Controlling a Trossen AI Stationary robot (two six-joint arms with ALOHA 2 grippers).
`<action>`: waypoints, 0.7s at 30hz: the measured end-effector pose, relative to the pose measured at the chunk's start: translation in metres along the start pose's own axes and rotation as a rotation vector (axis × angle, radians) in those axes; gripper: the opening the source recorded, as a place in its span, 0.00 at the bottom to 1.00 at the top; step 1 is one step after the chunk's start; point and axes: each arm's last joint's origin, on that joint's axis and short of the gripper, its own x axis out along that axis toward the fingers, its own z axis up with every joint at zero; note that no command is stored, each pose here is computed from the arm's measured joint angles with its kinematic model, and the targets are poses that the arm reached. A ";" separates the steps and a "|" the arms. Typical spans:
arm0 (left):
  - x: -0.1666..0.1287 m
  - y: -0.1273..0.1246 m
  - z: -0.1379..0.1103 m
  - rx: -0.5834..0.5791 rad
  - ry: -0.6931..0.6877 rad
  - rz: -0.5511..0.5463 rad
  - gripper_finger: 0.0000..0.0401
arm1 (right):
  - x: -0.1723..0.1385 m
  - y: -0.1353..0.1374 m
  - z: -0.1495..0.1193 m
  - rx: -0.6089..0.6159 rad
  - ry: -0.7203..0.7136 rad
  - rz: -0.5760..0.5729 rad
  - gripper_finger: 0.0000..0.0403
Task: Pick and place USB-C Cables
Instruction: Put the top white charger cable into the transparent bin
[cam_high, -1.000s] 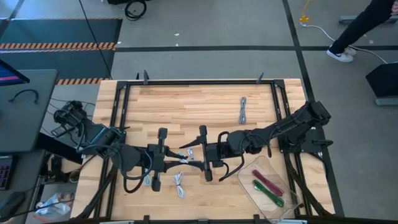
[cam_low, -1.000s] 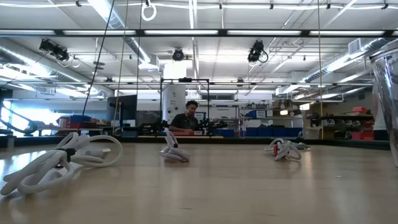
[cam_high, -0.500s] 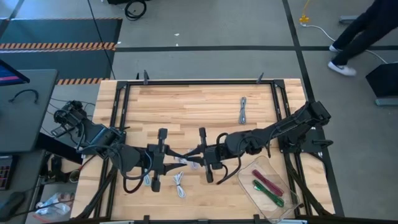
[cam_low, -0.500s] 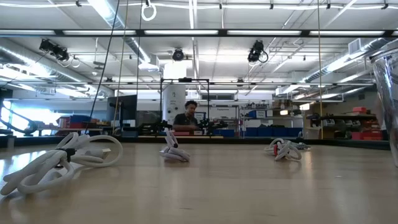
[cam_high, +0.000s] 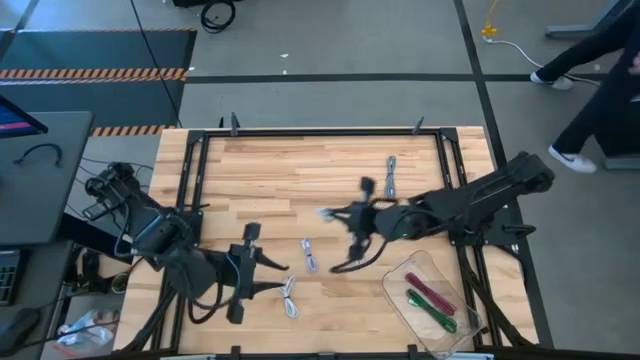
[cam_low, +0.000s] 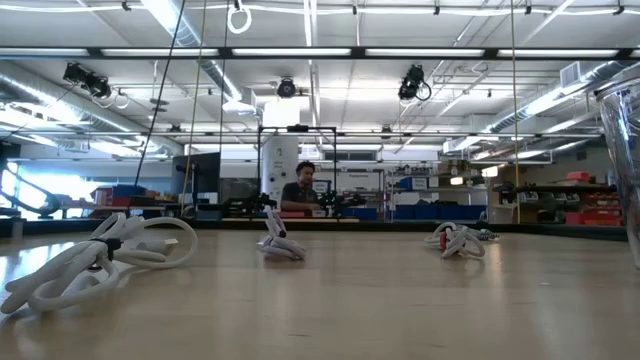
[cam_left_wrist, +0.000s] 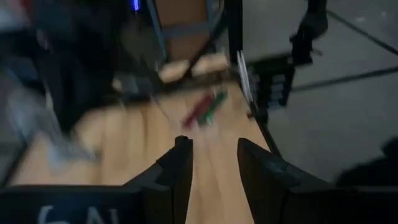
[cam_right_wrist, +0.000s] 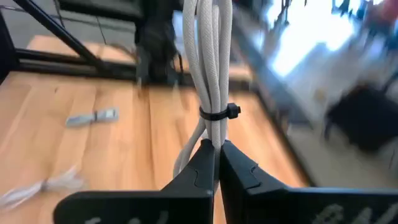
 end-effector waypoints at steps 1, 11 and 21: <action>0.000 -0.002 -0.007 -0.034 0.044 0.002 0.33 | -0.010 -0.005 -0.003 0.041 0.041 0.005 0.02; 0.047 -0.029 -0.090 -0.226 0.285 0.036 0.29 | -0.075 0.000 -0.052 0.458 0.614 0.128 0.02; 0.069 -0.029 -0.112 -0.211 0.206 0.018 0.29 | -0.096 0.081 -0.083 0.667 1.024 0.207 0.02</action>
